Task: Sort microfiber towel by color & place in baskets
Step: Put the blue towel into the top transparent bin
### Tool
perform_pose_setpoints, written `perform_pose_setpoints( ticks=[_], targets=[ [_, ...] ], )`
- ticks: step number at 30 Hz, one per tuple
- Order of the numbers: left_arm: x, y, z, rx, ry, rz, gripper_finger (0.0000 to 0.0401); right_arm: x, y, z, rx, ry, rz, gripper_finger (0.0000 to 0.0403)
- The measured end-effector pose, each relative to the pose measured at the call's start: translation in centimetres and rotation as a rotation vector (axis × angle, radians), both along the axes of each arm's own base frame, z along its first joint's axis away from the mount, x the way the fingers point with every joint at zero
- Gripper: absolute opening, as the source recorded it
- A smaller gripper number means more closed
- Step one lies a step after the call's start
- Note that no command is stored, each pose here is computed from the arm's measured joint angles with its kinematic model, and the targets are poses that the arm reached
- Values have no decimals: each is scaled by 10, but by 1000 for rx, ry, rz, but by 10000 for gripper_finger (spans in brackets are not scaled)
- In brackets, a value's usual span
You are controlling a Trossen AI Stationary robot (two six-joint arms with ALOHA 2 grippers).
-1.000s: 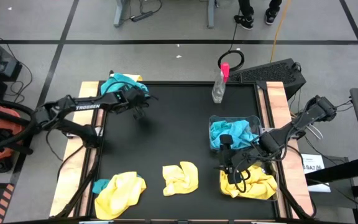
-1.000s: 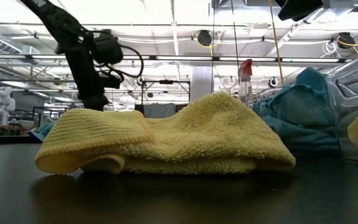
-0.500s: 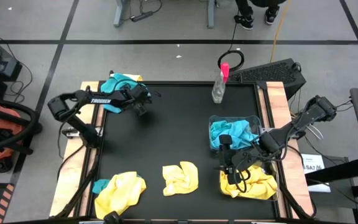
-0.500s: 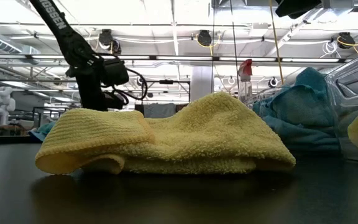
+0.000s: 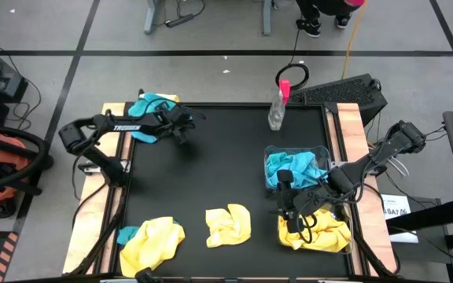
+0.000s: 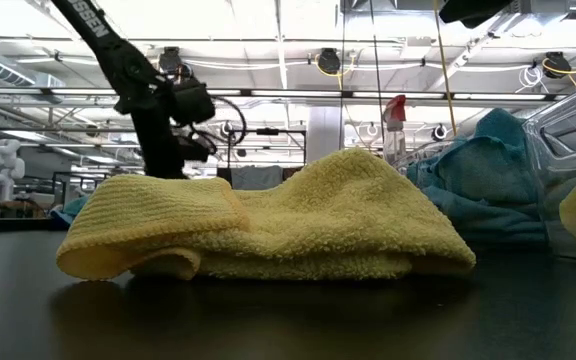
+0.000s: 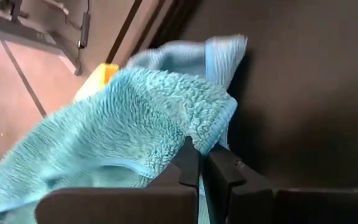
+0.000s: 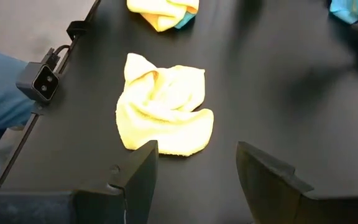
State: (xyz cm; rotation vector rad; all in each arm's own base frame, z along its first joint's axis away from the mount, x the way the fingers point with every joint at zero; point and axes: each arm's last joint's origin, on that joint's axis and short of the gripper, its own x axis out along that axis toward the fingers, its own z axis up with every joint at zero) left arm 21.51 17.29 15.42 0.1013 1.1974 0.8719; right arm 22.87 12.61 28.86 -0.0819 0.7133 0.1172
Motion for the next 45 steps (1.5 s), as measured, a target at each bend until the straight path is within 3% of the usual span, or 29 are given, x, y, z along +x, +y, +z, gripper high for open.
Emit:
perform_pose_setpoints(
  ticks=[10, 16, 19, 26, 32, 37, 45],
  targets=[
    [-12, -32, 78, 191, -52, 8, 2, 9, 3, -13, -70, 29, -26, 207],
    [-36, -59, 140, 315, -301, -2, 1, 16, 7, -20, -94, 31, -7, 207],
    [-46, -74, 166, 336, -436, -58, 1, 19, 9, -22, -101, 23, 6, 207],
    [-53, -114, 208, 266, -734, -336, 0, 20, 9, -24, -106, 28, 8, 207],
    [-39, -135, 209, 158, -795, -487, 0, 20, 9, -24, -105, 28, 7, 207],
    [-14, -139, 184, 55, -668, -475, 0, 20, 9, -24, -103, 28, 6, 207],
    [33, -144, 139, -23, -475, -468, 0, 20, 10, -24, -84, 30, -7, 207]
  ],
)
